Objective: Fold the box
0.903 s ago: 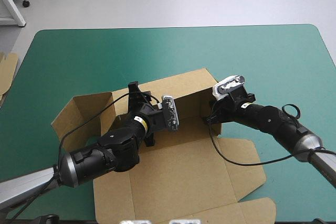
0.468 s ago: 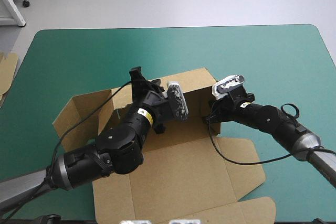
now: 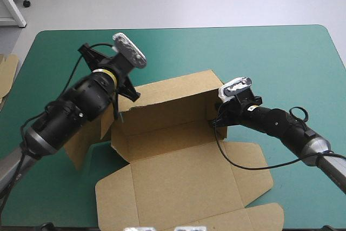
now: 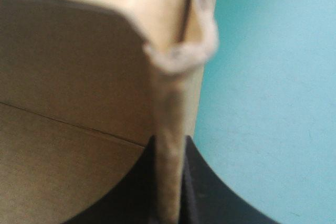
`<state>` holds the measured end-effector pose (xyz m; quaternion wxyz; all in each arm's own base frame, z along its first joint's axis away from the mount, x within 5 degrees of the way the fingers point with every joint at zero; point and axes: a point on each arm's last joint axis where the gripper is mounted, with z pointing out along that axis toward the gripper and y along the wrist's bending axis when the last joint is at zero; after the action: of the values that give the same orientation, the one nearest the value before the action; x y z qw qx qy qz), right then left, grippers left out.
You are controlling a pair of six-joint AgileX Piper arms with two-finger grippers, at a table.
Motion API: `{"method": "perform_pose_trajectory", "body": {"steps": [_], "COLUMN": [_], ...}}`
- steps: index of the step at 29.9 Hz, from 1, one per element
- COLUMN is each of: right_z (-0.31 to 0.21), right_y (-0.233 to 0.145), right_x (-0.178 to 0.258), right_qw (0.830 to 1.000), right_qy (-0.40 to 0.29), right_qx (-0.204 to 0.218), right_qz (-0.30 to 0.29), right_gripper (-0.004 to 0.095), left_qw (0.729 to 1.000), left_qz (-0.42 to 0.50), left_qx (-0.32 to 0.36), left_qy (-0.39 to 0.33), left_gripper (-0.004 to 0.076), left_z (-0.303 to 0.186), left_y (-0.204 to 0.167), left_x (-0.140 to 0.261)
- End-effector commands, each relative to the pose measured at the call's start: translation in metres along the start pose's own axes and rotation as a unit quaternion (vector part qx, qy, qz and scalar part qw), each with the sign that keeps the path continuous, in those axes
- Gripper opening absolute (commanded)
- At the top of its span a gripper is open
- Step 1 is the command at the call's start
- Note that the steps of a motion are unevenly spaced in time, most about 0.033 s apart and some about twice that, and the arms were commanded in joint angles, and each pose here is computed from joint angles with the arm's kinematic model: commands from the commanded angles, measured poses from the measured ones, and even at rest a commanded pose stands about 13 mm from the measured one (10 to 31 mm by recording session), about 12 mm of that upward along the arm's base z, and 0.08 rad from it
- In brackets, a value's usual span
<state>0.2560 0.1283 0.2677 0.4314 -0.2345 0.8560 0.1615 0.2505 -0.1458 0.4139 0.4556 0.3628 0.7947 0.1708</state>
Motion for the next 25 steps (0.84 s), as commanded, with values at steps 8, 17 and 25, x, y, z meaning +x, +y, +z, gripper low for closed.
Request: {"method": "perform_pose_trajectory", "body": {"steps": [8, 17, 25], "right_z": [-0.010, -0.024, -0.061], "right_y": [0.004, -0.001, -0.003], "right_x": [-0.013, -0.036, -0.066], "right_qw": [1.000, 1.000, 0.996], "right_qy": [-0.023, 0.023, 0.059], "right_qx": [-0.005, 0.013, 0.011], "right_qz": [-0.005, 0.013, 0.063], "right_gripper": [-0.0027, -0.0026, -0.0026], "left_qw": [0.972, 0.931, 0.914], "left_qz": [-0.234, -0.359, -0.378], "left_qx": [0.004, 0.056, 0.107], "left_qy": [0.012, 0.038, 0.098], "left_gripper": [-0.0006, -0.0006, -0.0006], "left_z": [-0.002, 0.024, 0.067], "left_y": [0.103, 0.137, 0.129], "left_x": [0.050, 0.097, 0.113]}}
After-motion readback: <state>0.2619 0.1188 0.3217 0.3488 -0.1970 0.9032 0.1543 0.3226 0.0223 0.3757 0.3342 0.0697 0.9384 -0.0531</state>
